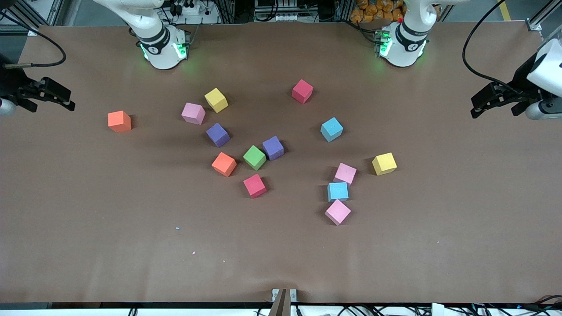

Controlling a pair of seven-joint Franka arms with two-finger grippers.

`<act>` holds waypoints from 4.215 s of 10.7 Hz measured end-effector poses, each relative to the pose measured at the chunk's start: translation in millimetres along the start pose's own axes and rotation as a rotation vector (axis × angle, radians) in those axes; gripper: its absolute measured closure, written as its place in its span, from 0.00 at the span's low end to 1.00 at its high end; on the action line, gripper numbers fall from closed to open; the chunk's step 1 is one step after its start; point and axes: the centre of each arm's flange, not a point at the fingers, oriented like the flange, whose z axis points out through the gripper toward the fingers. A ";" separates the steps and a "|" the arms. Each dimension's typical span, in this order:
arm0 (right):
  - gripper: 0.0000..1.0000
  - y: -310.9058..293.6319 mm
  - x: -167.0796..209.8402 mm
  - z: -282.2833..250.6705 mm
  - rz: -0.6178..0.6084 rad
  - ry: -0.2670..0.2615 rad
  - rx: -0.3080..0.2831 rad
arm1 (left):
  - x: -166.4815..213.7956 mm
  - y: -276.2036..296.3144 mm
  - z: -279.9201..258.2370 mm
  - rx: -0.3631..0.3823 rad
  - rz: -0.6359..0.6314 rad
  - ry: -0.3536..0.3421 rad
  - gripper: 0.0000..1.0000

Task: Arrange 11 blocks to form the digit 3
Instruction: 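Grasp the red block with the left gripper while the right gripper reaches out, then lift the red block with the left gripper while the right gripper grasps purple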

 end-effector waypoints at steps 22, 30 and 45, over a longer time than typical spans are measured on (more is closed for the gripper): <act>0.00 -146.2 -76.0 172.5 -0.136 -0.068 0.046 | -278.2 356.1 345.8 0.078 -0.656 -0.220 0.00; 0.00 -205.1 -103.2 268.4 0.405 -0.061 0.041 | -314.0 360.9 389.2 0.103 -0.917 -0.284 0.00; 0.00 -279.2 -108.9 419.6 0.834 -0.009 0.015 | -354.8 408.6 401.7 0.002 -0.388 -0.244 0.42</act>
